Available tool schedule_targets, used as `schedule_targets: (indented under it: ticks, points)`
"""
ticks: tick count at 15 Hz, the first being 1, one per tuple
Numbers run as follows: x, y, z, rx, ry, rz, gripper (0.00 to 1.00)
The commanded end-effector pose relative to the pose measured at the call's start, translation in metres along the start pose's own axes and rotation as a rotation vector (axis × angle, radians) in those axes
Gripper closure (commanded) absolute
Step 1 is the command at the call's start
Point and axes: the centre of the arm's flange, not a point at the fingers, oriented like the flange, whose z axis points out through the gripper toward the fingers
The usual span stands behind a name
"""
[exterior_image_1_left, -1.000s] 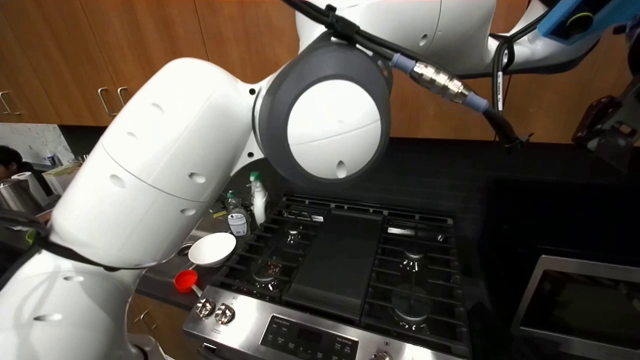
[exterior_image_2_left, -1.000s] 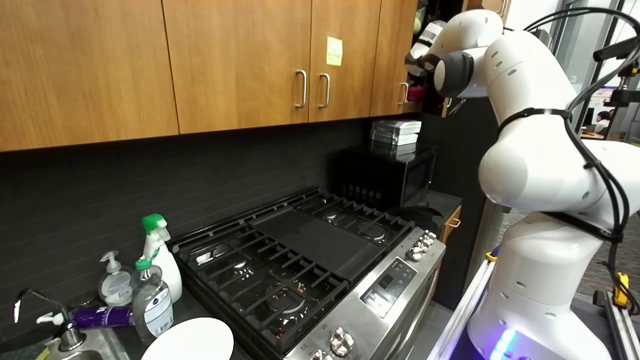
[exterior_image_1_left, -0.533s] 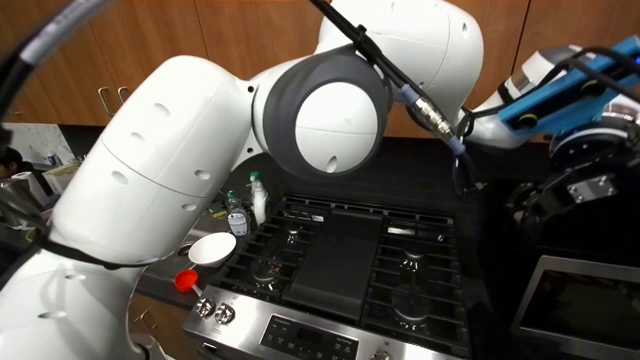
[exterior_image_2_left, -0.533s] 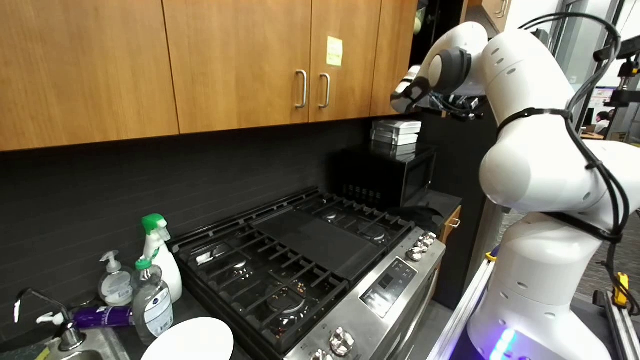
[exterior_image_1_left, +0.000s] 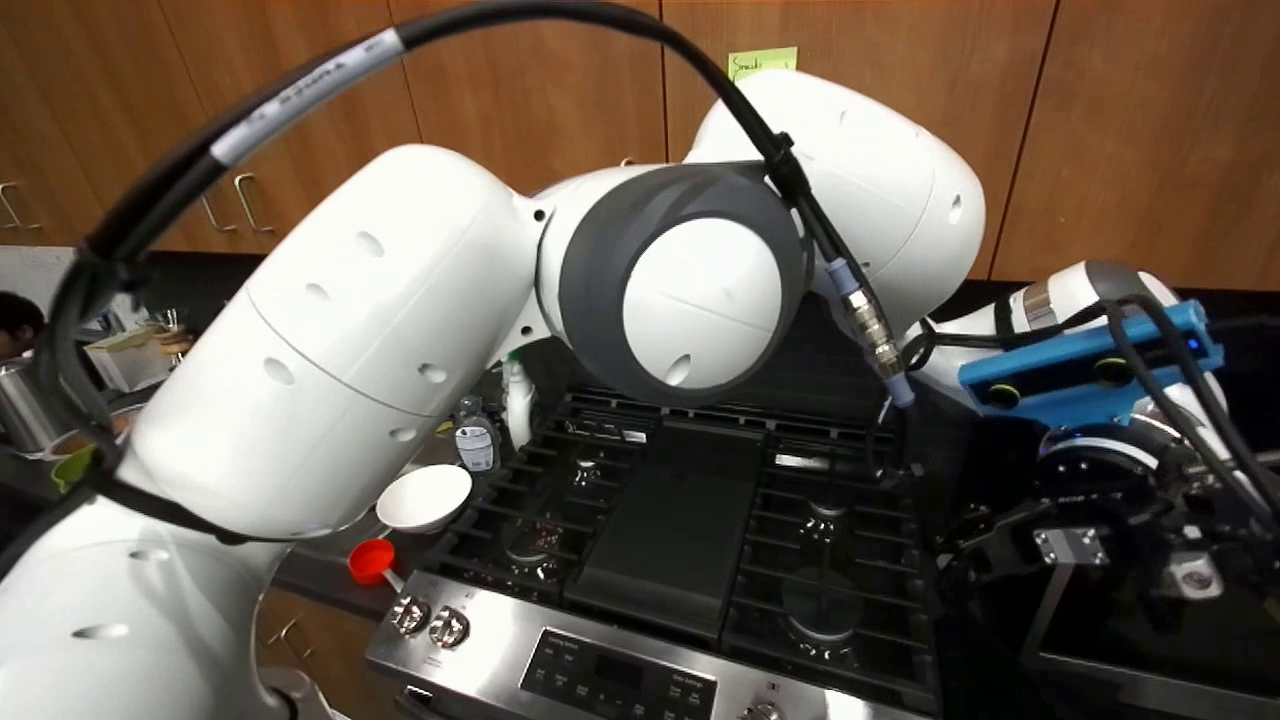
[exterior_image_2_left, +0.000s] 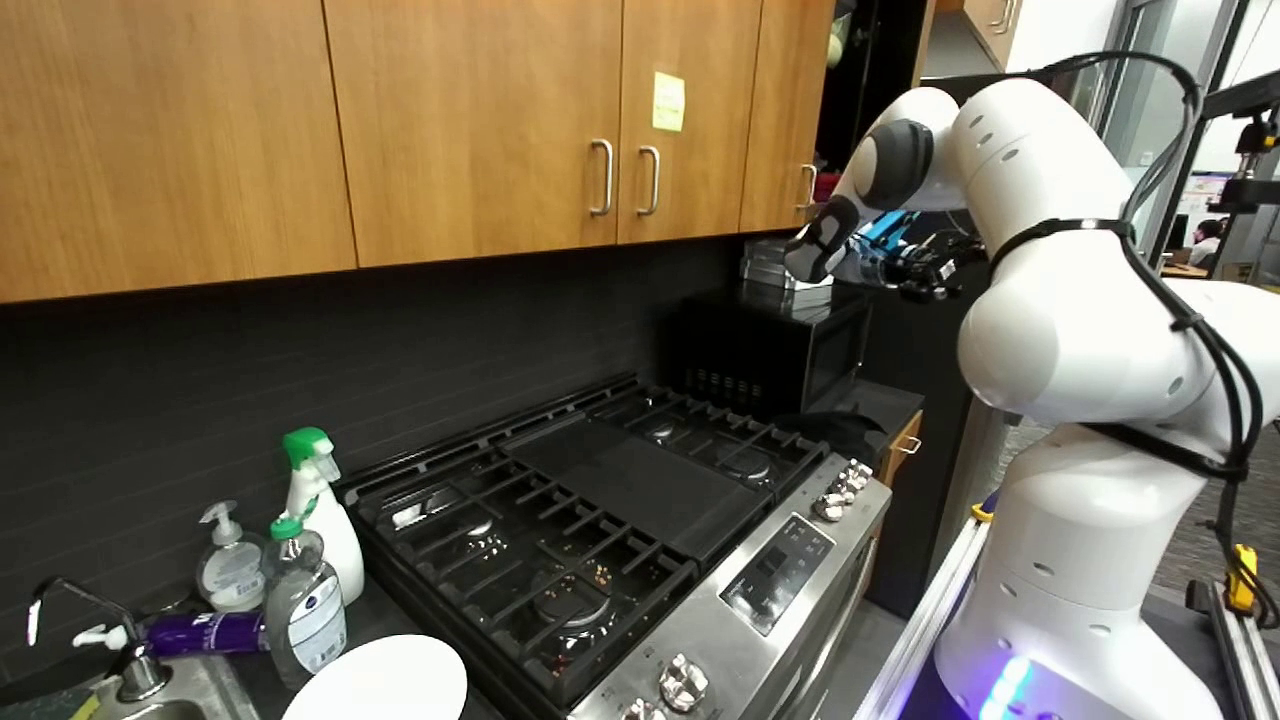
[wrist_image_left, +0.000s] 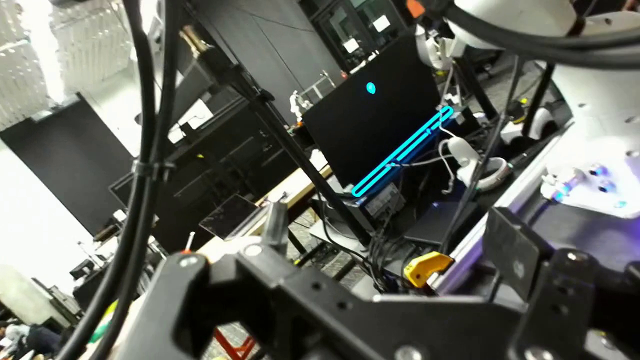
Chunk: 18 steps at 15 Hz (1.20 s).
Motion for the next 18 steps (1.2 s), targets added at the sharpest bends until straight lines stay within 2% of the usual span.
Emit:
schedule_targets:
  ticks: [1, 6, 9, 12, 13, 14, 17, 18]
  points:
    - [0.008, -0.004, 0.007, 0.142, 0.140, 0.022, 0.00]
    - [0.025, 0.001, -0.006, 0.289, 0.360, 0.089, 0.00]
    - [0.034, 0.002, -0.031, 0.408, 0.464, 0.122, 0.00]
    - [0.038, 0.007, -0.066, 0.527, 0.538, 0.221, 0.00]
    - [0.037, 0.009, -0.075, 0.572, 0.540, 0.258, 0.00]
    - [0.039, 0.005, -0.058, 0.496, 0.525, 0.200, 0.00]
    - [0.040, 0.004, -0.060, 0.503, 0.527, 0.205, 0.00]
    - [0.030, 0.007, -0.052, 0.501, 0.547, 0.188, 0.00]
